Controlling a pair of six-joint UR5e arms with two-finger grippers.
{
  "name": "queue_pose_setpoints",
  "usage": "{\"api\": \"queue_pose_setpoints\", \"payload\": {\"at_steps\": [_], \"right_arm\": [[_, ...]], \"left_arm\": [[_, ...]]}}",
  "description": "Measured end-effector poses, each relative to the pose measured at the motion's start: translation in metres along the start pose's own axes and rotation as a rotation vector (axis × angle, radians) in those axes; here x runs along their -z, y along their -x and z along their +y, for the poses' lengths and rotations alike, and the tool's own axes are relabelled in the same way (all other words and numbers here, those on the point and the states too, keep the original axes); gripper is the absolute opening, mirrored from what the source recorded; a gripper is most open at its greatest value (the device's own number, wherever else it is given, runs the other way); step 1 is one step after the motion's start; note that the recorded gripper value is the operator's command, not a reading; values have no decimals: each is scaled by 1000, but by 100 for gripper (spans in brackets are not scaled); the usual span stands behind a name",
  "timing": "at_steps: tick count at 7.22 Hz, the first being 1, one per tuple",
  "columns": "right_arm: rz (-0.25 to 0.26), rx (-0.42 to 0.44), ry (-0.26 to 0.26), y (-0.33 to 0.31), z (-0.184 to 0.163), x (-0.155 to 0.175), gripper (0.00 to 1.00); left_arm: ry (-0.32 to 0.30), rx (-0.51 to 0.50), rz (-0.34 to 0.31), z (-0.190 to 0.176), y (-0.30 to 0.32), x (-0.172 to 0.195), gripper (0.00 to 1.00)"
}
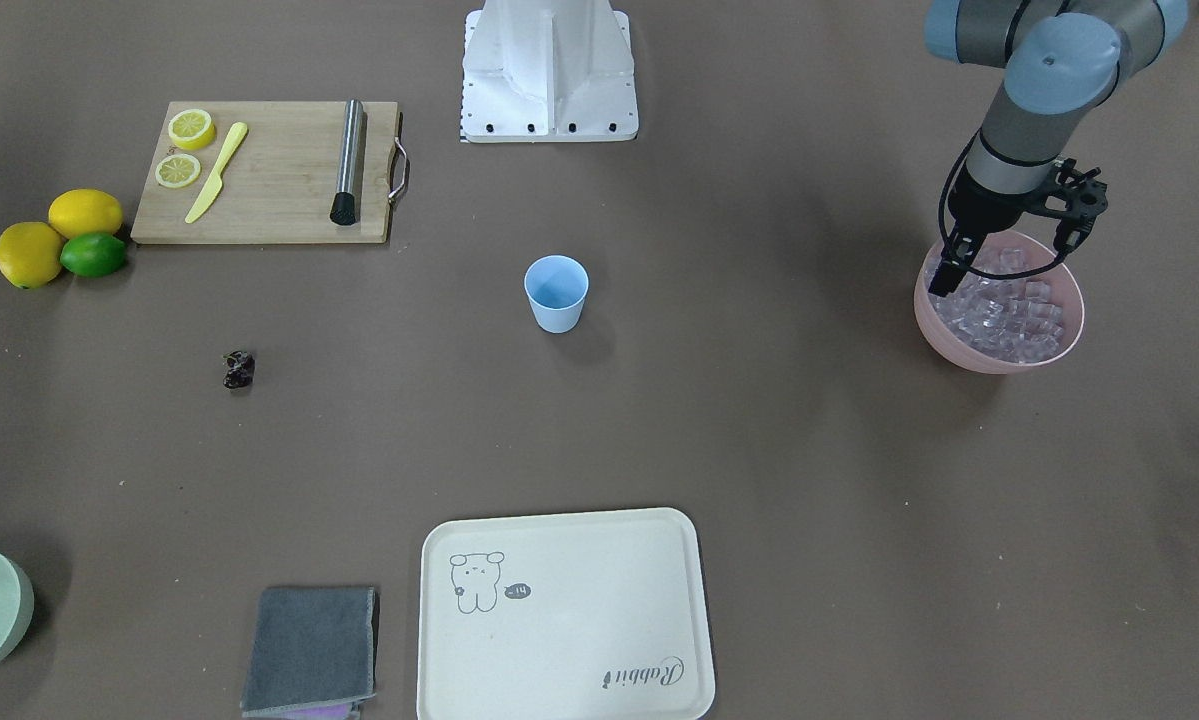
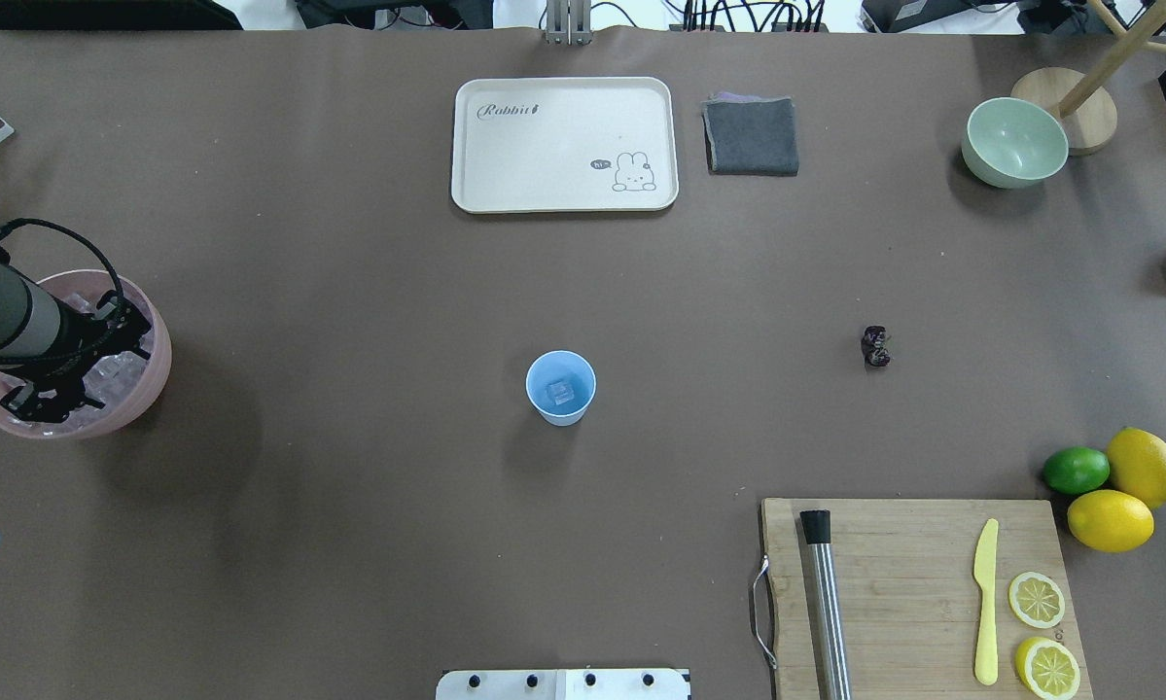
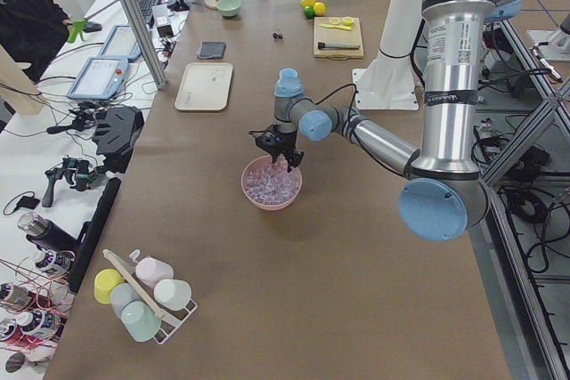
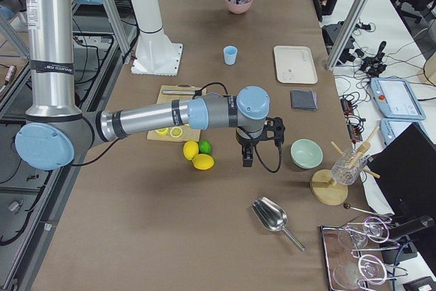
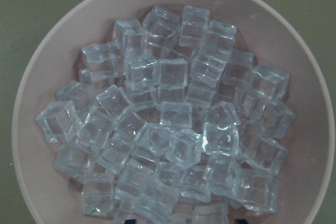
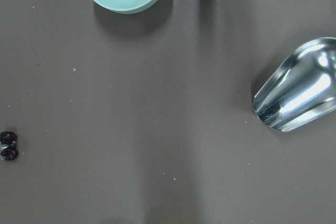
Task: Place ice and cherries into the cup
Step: 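Lower the left gripper into the bowl and grasp another ice cube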
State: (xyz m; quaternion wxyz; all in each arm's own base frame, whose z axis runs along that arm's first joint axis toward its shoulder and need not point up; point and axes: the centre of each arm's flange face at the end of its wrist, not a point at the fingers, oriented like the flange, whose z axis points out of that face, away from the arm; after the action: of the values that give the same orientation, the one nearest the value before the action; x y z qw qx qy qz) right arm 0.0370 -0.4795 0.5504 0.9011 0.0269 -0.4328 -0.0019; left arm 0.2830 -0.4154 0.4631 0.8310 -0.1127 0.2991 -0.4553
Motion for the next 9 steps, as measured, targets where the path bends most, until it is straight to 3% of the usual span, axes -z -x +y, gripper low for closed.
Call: {"api": "queue_pose_setpoints", "payload": {"at_steps": [7,9], "right_arm": [[2,3,2,-3,5,-1,100],[2,1,4,-4,8,-1,100]], "left_arm": [[10,-4,15,9,-7,6,66],[11,-8,7,11,-6,2,34]]}}
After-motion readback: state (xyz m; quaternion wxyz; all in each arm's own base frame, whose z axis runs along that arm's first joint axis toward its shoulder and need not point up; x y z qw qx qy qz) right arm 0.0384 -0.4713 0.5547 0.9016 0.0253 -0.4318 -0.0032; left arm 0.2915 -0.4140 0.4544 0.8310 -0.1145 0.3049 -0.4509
